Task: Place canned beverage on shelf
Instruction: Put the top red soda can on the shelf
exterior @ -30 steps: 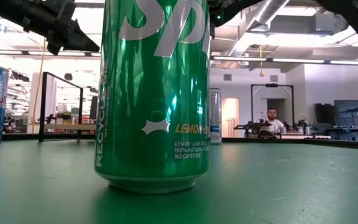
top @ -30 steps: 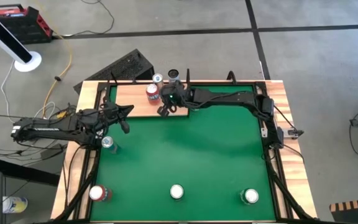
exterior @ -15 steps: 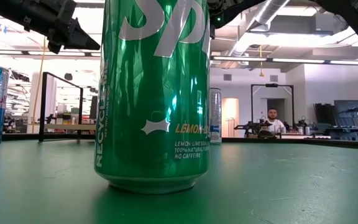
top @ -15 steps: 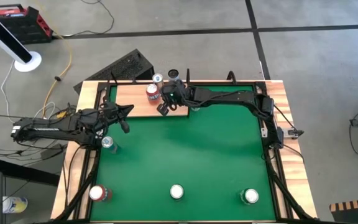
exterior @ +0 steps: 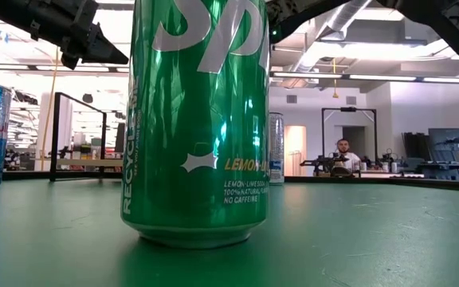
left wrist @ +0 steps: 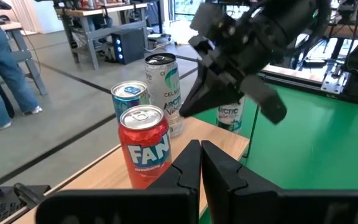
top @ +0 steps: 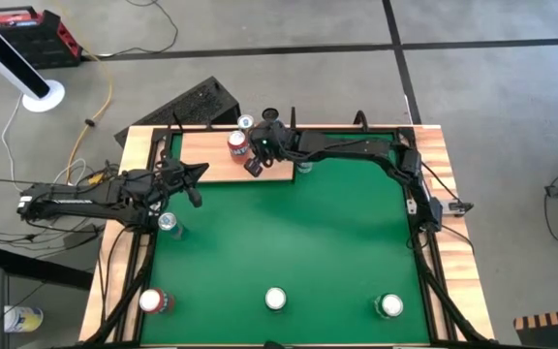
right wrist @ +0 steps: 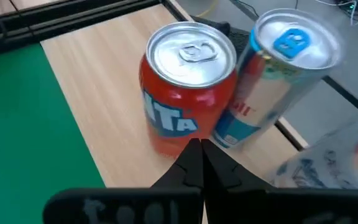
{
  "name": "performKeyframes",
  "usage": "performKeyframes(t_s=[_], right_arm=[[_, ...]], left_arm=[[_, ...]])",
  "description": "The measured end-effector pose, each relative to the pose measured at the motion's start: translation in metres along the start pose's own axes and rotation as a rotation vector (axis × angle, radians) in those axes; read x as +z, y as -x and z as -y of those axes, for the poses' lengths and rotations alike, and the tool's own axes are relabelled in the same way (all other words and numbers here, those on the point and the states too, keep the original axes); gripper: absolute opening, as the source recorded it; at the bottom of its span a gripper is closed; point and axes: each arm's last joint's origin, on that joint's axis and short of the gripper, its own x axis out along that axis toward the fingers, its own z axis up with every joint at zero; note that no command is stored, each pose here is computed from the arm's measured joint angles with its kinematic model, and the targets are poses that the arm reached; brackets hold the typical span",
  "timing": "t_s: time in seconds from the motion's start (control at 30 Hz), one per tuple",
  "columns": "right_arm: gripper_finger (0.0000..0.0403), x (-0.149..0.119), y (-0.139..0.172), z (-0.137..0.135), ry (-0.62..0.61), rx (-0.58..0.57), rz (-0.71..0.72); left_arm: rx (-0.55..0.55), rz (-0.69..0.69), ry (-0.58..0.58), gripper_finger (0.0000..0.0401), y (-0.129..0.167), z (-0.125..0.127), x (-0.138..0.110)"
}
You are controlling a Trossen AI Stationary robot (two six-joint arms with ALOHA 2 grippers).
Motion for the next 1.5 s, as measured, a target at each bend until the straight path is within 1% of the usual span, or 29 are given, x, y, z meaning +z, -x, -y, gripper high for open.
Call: performKeyframes(t_s=[0.17,0.33,0.6,0.67,0.77,0.83,0.9,0.97,1.17,1.5], right_arm=[[0.0015,0.005,0.0,0.005,-0.013,0.008,0.032],[0.0015,0.004,0.0,0.006,0.003,0.009,0.019],[0.0015,0.003,-0.001,0.004,0.01,0.008,0.017],[0.0015,-0.001,-0.009,-0.001,0.014,0.012,0.022],[0.0015,-0.011,-0.015,-0.005,0.029,0.016,-0.024],[0.0015,-0.012,-0.02,-0.012,0.031,0.013,-0.002],[0.0015,-0.017,-0.02,-0.011,0.041,-0.004,-0.042],[0.0015,-0.015,-0.022,-0.011,0.034,-0.005,-0.016],[0.0015,-0.013,-0.023,-0.008,0.023,-0.015,-0.002],[0.0015,-0.004,-0.024,-0.004,0.012,-0.008,0.084]], left_arm=[[0.0,0.0,0.0,0.0,0.0,0.0,0.0],[0.019,0.012,0.005,0.0,0.0,0.0,0.001],[0.007,0.025,0.01,0.0,0.0,0.0,0.003],[0.007,0.027,0.012,0.0,0.0,0.0,0.003],[0.005,0.023,0.011,0.0,0.0,0.0,0.003],[-0.013,0.021,0.011,0.0,0.0,0.0,0.003],[-0.035,0.014,0.013,0.0,0.0,0.001,0.003],[-0.04,0.007,0.009,0.0,0.0,0.001,0.002],[-0.042,-0.005,0.009,0.0,0.0,0.001,0.001],[-0.044,-0.005,0.008,0.0,0.0,0.001,0.001]])
